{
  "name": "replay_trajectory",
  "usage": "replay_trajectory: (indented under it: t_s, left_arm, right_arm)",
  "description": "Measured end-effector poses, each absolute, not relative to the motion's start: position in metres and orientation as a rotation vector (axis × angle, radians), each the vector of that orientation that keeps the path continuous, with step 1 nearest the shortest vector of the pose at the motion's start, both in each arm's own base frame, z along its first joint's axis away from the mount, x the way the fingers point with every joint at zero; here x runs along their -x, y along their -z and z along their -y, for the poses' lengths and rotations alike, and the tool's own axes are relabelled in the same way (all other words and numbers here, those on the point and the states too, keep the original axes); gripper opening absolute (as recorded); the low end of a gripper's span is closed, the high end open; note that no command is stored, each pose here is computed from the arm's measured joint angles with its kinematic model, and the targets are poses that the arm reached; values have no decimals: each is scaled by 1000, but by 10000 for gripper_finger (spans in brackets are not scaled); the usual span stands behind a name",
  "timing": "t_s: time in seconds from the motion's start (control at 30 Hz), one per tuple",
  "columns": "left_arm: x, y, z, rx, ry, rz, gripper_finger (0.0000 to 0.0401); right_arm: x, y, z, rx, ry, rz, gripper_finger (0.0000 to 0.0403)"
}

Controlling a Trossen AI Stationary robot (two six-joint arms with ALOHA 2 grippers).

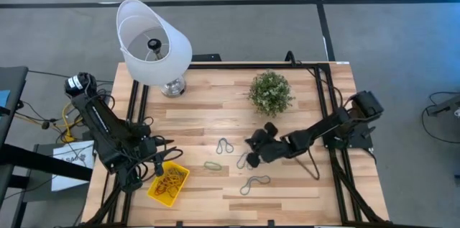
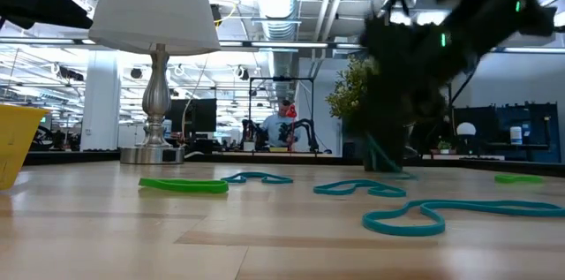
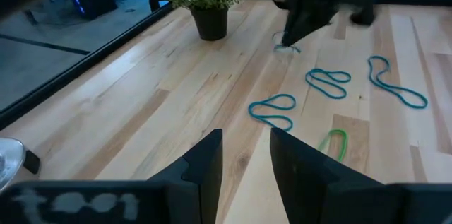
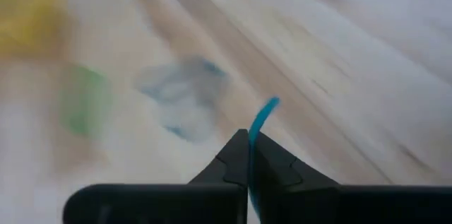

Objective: Pick and place items into bin
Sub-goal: Put the top right blue rubberband into the yellow bin

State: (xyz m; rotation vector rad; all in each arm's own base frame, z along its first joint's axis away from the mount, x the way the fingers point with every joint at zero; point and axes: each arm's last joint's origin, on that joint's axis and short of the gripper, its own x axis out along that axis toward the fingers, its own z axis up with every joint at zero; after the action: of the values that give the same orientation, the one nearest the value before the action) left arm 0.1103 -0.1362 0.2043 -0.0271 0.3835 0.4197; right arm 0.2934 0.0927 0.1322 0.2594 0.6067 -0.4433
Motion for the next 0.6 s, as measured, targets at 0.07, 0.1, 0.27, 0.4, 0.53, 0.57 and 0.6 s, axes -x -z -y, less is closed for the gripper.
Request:
replay_trajectory:
  t_s: [0.07,0.1,0.27,0.4,0.53,0.57,0.6]
  left_arm:
    - [-110,-204,136,8,-417,-386,109]
    - [-110,-205,136,-2,-416,-383,109]
    - [-111,-206,135,-21,-434,-344,109]
    - [-111,-208,134,-43,-459,-266,109]
    - [-112,-210,133,-55,-483,-191,109]
    - [-112,-210,133,-55,-486,-182,109]
    - [-112,-210,133,-54,-486,-181,109]
  right_arm:
    - [-301,-148,-99,-255,353,-482,2]
    - [-306,-156,-101,-252,309,-410,1]
    - [-328,-191,-107,-239,80,-80,1]
    - [-361,-202,-112,-188,-19,-15,1]
    - [-406,-203,-122,-166,-99,25,1]
    - [-419,-201,-125,-166,-119,29,1]
    - [-430,-199,-129,-166,-140,28,1]
